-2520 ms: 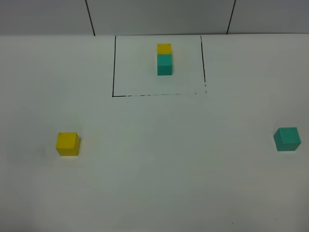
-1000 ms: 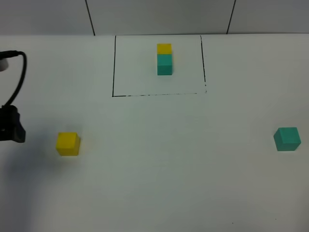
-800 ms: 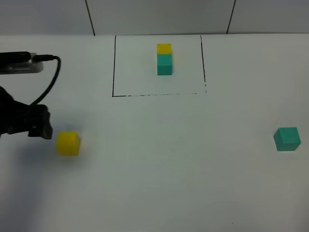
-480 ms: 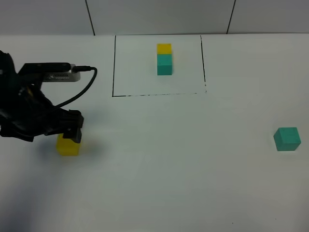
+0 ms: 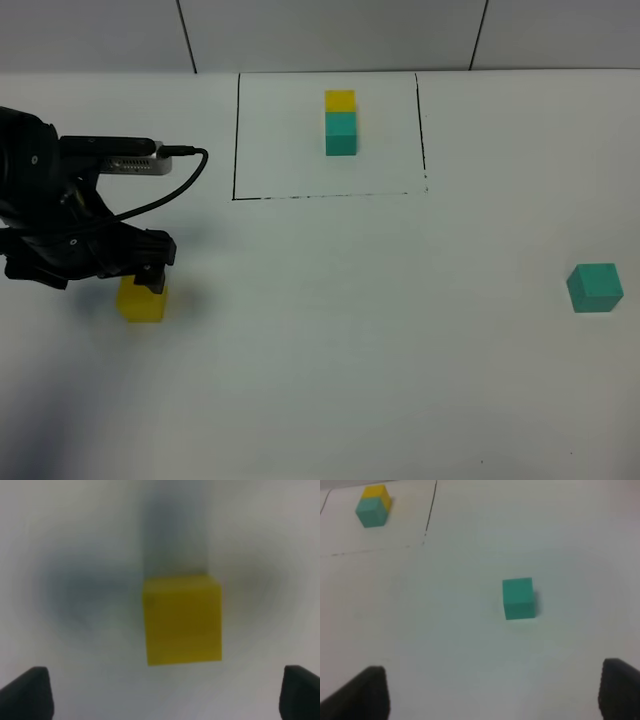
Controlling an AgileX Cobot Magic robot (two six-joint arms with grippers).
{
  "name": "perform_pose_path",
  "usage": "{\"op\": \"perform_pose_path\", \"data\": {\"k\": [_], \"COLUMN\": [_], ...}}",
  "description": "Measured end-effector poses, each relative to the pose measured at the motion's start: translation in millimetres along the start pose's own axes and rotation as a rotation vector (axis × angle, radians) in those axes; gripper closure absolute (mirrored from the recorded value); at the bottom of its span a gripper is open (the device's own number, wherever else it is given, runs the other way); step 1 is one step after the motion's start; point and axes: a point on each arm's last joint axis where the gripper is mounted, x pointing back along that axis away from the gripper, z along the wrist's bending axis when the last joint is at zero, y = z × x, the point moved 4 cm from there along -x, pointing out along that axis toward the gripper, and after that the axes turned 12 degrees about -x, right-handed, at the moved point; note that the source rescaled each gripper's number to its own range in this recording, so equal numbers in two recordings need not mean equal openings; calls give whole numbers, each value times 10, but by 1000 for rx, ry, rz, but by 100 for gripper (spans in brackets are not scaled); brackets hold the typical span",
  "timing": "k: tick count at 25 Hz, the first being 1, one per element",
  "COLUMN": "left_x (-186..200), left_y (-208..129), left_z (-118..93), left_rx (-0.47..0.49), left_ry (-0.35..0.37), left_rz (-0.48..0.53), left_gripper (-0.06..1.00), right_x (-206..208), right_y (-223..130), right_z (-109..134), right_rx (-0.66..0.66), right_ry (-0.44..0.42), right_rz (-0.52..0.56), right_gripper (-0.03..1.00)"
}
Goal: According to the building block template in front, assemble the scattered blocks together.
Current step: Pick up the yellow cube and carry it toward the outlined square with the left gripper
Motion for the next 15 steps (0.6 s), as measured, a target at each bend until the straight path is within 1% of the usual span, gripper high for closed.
{"op": "perform_pose_path", "data": {"k": [2,5,8,11,15], "left_x": [-1,-24,-148,-357,-568], "left_y": [29,45,39,36,47], "left_z": [-2,-3,-9,-21,-52], "left_rx": [1,1,0,-1,16], "left_ry": [-1,-2,-4,-8,-26], "left_rz": [-22,-28,8,55,79], "left_gripper": [6,6,6,6,7], "right_x": [0,0,0,0,0], "right_y": [0,0,0,0,0], "right_z": [0,0,0,0,0], "right_rx": [0,0,0,0,0], "right_ry": [0,0,0,0,0], "right_rz": [0,0,0,0,0], "right_gripper": [26,26,26,26,26]}}
